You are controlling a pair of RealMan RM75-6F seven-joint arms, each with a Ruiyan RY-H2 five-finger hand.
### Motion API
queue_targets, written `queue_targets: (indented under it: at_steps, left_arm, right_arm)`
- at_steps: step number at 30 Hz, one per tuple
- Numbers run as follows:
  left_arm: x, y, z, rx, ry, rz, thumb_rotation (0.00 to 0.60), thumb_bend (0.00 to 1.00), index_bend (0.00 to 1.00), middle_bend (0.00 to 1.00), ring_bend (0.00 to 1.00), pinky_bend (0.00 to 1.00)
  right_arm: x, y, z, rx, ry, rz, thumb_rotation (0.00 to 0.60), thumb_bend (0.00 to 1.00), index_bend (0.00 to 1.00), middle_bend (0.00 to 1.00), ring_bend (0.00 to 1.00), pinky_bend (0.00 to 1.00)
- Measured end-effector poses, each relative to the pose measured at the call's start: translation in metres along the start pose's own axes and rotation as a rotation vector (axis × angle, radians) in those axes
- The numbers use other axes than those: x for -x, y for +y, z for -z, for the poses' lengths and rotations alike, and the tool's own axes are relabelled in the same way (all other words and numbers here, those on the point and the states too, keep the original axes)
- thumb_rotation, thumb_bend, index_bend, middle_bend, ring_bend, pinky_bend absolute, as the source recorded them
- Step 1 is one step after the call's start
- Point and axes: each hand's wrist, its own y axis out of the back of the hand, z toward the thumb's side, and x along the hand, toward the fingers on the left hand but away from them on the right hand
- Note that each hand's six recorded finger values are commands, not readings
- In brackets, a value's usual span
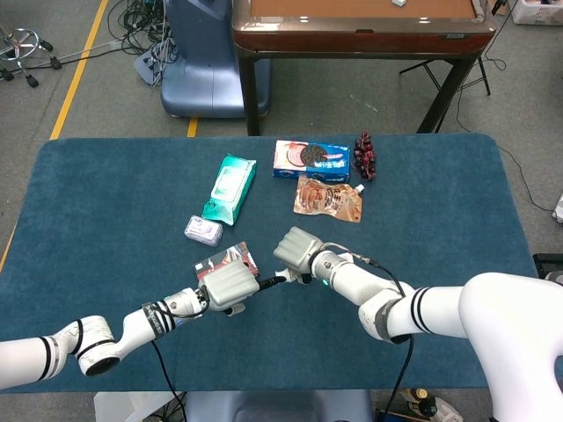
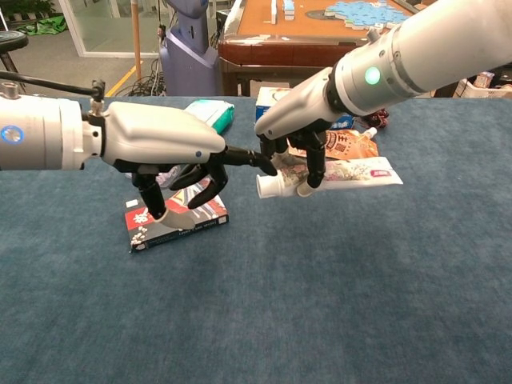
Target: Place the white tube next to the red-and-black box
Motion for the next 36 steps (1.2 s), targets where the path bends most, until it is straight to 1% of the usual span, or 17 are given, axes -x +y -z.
queue_targets:
  at_steps: [17, 36]
  left_arm:
    - [-0.001, -0.011, 0.009, -0.035, 0.029, 0.043, 0.600, 0.25, 0.10, 0.61, 0.66, 0.51]
    - [-0.002, -0.016, 0.011, -0.055, 0.053, 0.061, 0.600, 0.25, 0.12, 0.61, 0.66, 0.52]
  right_arm:
    - [-0.002, -0.001, 0.000, 0.018, 0.014, 0.014, 0.600, 1.00, 0.95, 0.81, 0.80, 0.48]
    - [-0.004, 0.002, -0.003, 0.034, 0.032, 0.037, 0.600, 1.00, 1.00, 0.84, 0.83, 0.48]
